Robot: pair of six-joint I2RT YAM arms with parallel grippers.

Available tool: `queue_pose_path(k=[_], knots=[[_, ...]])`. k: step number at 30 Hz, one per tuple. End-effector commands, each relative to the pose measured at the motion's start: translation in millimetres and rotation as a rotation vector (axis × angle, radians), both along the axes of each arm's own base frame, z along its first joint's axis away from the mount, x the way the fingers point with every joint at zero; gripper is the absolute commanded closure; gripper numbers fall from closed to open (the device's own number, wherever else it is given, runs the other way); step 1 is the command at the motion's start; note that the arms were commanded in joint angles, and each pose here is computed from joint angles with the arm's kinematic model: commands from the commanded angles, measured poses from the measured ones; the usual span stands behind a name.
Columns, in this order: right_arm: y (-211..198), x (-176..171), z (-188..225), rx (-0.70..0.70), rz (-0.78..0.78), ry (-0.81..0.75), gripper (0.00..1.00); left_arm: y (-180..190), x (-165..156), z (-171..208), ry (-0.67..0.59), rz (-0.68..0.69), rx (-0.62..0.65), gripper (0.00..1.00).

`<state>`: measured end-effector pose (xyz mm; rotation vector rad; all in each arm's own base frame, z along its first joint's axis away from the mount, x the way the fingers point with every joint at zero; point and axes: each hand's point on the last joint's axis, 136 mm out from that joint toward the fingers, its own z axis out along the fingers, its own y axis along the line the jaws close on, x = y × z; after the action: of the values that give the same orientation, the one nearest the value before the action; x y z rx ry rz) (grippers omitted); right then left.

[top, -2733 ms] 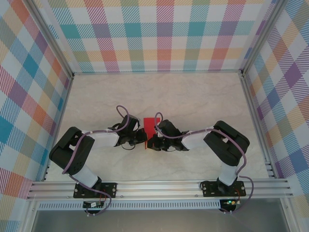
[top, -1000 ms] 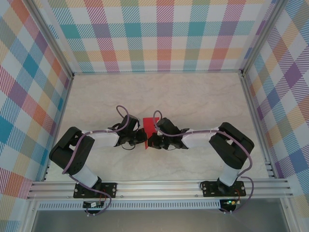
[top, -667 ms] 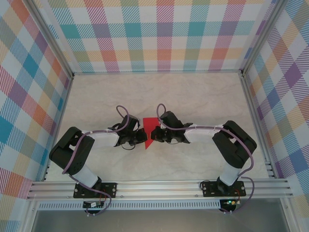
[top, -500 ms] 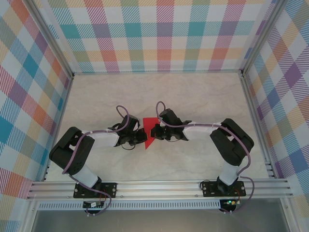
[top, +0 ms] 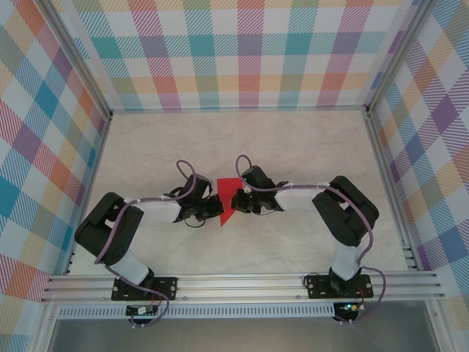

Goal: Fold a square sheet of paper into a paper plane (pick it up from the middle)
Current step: Third fold the triangle at the center of the table.

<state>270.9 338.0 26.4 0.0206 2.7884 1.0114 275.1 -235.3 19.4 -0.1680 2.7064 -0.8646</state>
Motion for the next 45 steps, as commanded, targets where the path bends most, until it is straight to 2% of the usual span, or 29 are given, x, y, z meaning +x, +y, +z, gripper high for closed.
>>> queue_pose_path(k=[1, 9, 18, 24, 39, 45], knots=[[-7.6, 2.1, -14.4, -0.049, -0.018, 0.025, 0.98, 8.4, -13.6, -18.6, 0.052, -0.011, 0.060, 0.99], [-19.0, 2.0, -23.2, -0.099, -0.063, 0.048, 0.98, 8.4, -14.5, -18.7, 0.054, -0.015, 0.061, 0.99], [2.7, 16.7, 27.2, 0.009, 0.006, -0.054, 0.97, 8.9, -14.8, -19.5, 0.056, -0.015, 0.064, 1.00], [-4.3, 23.1, 7.6, -0.016, -0.007, -0.011, 0.97, 7.9, -13.5, -18.1, 0.053, -0.015, 0.061, 1.00], [-35.5, 13.6, -26.2, -0.149, -0.077, 0.042, 0.98, 7.4, -9.5, -13.4, 0.044, -0.009, 0.066, 0.99], [-41.0, 11.4, -32.0, -0.175, -0.092, 0.056, 0.98, 11.1, -4.8, -1.1, 0.018, 0.004, 0.088, 0.91]])
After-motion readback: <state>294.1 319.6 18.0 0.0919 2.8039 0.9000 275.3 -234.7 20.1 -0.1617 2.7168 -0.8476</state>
